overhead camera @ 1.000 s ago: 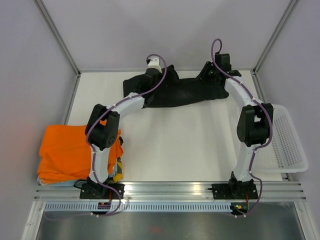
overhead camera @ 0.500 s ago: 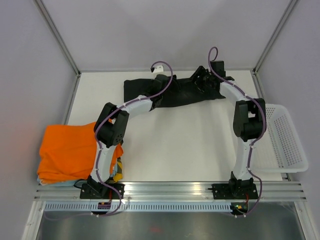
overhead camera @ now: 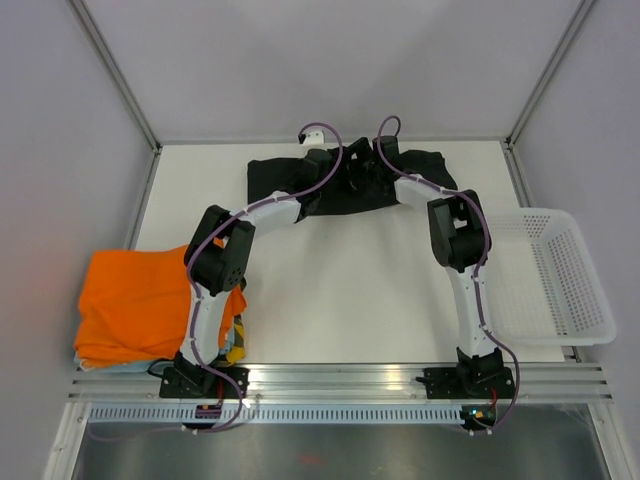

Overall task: Fold and stack the trousers
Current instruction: Fold the trousers

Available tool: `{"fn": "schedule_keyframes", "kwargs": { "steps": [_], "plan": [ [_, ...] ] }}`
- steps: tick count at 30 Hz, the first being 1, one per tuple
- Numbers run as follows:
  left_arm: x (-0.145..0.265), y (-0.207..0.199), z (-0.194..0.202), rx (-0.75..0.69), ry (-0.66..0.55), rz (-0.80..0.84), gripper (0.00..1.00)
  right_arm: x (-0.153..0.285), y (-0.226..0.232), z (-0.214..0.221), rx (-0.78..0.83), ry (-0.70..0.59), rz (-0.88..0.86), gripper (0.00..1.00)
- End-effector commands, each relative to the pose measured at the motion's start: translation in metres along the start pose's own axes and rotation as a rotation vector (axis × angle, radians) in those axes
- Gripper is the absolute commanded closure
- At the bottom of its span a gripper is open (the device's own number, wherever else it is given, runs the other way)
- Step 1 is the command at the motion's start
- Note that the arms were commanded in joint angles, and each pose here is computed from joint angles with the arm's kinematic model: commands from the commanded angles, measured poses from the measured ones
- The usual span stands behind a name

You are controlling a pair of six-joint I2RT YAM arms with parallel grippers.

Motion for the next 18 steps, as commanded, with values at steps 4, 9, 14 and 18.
{"fn": "schedule_keyframes", "kwargs": {
  "steps": [4,9,14,18],
  "plan": [
    [0.026,-0.010,-0.039,-0.020,-0.057,0.112,0.98,-0.030,0.051,-0.032,0.057,-0.116,-0.088,0.06],
    [0.034,0.005,-0.045,-0.029,-0.048,0.129,0.98,-0.043,0.047,-0.044,0.158,-0.149,-0.056,0.06],
    [0.034,0.006,-0.043,-0.037,-0.033,0.188,0.98,-0.059,0.055,-0.042,0.218,-0.125,-0.111,0.09],
    [0.030,-0.001,-0.028,-0.031,0.001,0.246,0.98,-0.067,0.044,-0.028,0.272,-0.077,-0.097,0.14]
  ]
}}
Point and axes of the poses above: each gripper's point midway between its finger pads, its own x axis back along the fingers, its own y axis along the line the jaws close on, z = x × y, the point moved 1 cm from there along x, back along the fingers, and after that the axes turned 4 degrees about x, right-handed, at the moved point
